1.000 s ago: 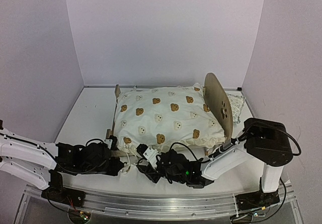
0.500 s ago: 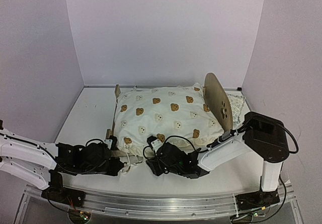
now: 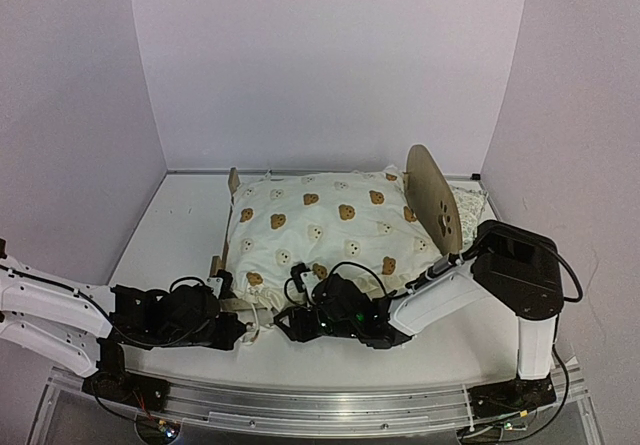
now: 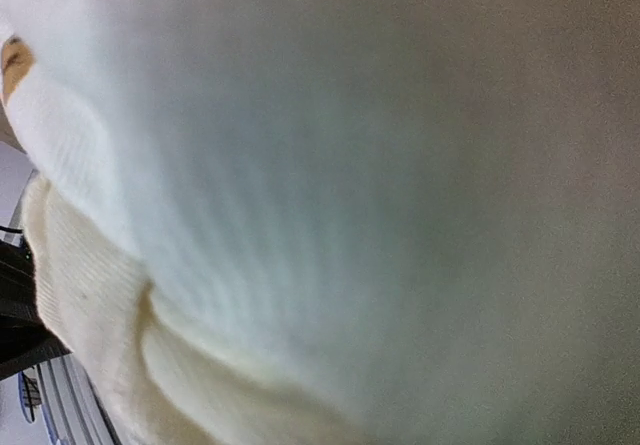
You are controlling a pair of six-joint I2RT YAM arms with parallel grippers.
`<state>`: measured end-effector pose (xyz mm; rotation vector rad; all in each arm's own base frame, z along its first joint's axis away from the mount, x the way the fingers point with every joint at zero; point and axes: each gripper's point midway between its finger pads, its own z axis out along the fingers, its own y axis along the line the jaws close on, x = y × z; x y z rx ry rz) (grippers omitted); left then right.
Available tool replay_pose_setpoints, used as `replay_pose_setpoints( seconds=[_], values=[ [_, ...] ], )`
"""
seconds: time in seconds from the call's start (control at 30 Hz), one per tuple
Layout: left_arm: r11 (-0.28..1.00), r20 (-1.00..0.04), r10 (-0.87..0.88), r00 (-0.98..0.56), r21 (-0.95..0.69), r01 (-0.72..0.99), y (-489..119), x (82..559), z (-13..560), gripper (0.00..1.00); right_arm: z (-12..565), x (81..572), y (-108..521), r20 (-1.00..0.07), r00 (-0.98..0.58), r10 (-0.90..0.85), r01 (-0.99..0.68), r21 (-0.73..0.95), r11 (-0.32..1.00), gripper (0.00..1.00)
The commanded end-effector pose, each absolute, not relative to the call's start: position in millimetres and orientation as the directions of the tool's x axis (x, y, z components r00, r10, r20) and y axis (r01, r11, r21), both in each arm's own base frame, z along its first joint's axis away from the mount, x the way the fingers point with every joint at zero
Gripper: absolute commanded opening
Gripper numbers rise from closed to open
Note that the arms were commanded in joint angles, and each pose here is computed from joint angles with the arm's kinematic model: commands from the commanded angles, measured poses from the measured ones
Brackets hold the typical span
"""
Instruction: Set up the pet bed
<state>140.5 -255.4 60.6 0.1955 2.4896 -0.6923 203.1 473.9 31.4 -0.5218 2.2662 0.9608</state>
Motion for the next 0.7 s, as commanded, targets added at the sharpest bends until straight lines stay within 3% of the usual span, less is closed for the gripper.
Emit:
replay_pose_setpoints(
  seconds=[0.0, 0.3, 0.53, 0.67],
  values=[
    [0.851, -0.551, -0.02, -0.835, -0.447, 0.275, -255.7, 143.8, 62.5, 0.0, 38.2, 211.2, 491.2, -0.671, -0.739, -0.056, -0.547, 0.549, 0.631, 0.46],
    [0.847, -0.548, -0.016, -0.837, -0.452, 0.279, -255.9, 142.3, 62.1, 0.0, 29.2, 226.1, 491.7, -0.702, -0.712, -0.013, -0.527, 0.521, 0.671, 0.3],
    [0.848, -0.548, -0.016, -0.837, -0.451, 0.279, -254.1, 141.8, 64.0, 0.0, 31.6, 228.2, 488.1, -0.709, -0.705, -0.001, -0.52, 0.516, 0.681, 0.01],
    [0.859, -0.553, -0.017, -0.833, -0.434, 0.271, -247.9, 142.5, 68.1, 0.0, 44.9, 219.1, 485.8, -0.694, -0.719, -0.016, -0.534, 0.538, 0.652, 0.0]
  ],
)
